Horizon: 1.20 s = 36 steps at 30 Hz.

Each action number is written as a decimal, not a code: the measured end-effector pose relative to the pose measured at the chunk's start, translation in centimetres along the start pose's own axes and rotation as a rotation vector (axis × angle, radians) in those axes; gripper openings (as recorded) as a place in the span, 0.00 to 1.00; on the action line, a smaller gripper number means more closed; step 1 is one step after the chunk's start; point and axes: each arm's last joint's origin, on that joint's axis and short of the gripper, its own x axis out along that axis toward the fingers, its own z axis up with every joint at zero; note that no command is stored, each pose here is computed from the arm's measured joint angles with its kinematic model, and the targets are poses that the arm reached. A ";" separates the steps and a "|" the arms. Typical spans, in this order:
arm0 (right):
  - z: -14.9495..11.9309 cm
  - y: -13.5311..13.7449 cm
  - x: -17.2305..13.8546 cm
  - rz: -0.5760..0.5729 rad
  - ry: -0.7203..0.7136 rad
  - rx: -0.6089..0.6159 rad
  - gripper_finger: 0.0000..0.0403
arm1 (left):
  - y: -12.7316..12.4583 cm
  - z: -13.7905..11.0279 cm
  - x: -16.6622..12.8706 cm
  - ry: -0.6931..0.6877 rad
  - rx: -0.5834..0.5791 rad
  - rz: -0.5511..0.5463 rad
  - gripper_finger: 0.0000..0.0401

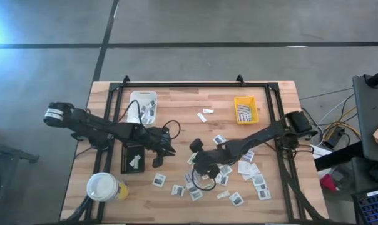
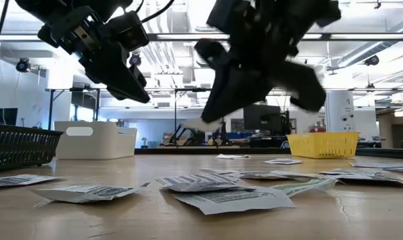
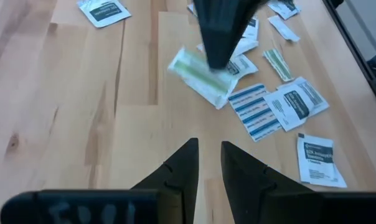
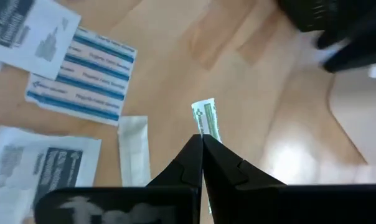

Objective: Pick & Place First Aid Supplies
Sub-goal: Put the green bandage pack into the black bin

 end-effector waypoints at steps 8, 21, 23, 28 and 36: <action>-1.5 -0.1 -3.5 -0.013 -0.023 0.122 0.02 | -1.3 -0.7 0.1 0.049 0.016 -0.030 0.21; -4.8 1.6 -4.8 -0.066 -0.208 0.427 0.02 | -2.9 -0.2 0.1 -0.035 0.058 -0.020 0.21; -4.6 1.5 -4.9 -0.081 -0.278 0.483 0.02 | -2.9 -0.1 0.1 -0.049 0.062 -0.022 0.21; -4.3 1.4 -5.0 -0.080 -0.414 0.601 0.02 | -3.0 0.4 0.3 -0.102 0.053 -0.033 0.21; -3.4 1.2 -5.3 -0.026 -0.547 0.702 0.02 | -3.0 0.6 1.0 -0.144 0.111 -0.036 0.21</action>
